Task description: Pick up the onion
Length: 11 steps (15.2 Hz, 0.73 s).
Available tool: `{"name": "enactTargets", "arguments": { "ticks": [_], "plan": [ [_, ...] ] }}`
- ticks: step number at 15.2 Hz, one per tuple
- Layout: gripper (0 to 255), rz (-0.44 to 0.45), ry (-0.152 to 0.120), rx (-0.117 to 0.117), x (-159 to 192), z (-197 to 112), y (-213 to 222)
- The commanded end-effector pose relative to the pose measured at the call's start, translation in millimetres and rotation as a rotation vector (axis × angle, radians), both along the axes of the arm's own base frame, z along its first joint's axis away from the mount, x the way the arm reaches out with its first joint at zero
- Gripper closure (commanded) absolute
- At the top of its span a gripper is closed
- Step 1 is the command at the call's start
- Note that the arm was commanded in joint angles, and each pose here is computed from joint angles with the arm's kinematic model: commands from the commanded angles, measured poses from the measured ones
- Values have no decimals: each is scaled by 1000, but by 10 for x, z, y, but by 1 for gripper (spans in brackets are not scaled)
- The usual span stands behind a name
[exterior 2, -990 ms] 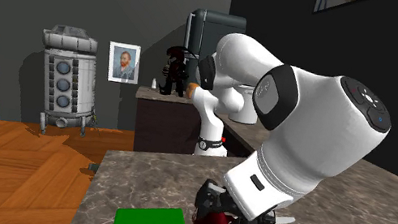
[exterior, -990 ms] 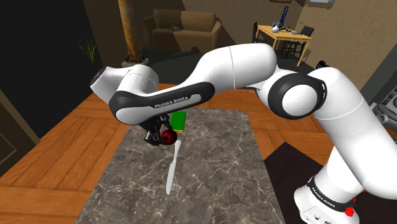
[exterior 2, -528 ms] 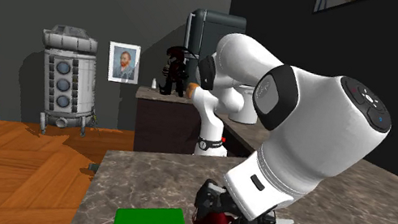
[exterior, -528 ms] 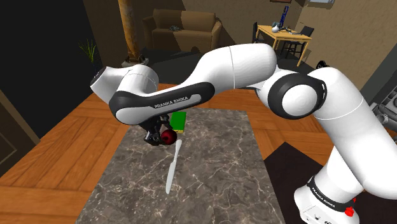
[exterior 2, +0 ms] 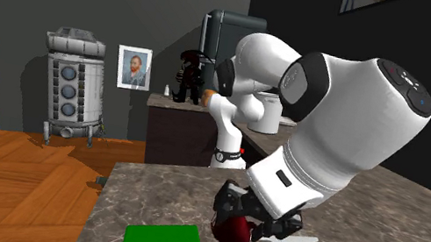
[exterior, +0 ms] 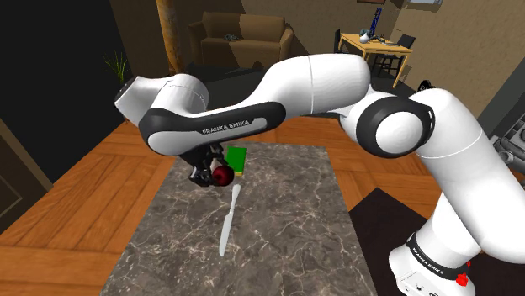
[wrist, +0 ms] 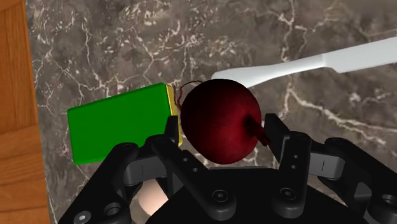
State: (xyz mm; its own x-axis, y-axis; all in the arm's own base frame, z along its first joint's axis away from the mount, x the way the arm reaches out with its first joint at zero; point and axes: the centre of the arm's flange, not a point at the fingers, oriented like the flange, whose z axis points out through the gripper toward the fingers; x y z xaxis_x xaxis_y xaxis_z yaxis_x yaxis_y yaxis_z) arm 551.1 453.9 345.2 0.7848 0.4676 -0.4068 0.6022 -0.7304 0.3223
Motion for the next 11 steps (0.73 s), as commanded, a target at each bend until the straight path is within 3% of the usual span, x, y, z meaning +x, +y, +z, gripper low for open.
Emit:
{"name": "enactTargets", "arguments": {
  "ticks": [1,11],
  "plan": [
    [255,0,0,0,1,109,-6],
    [255,0,0,0,1,540,-6]
  ]
}}
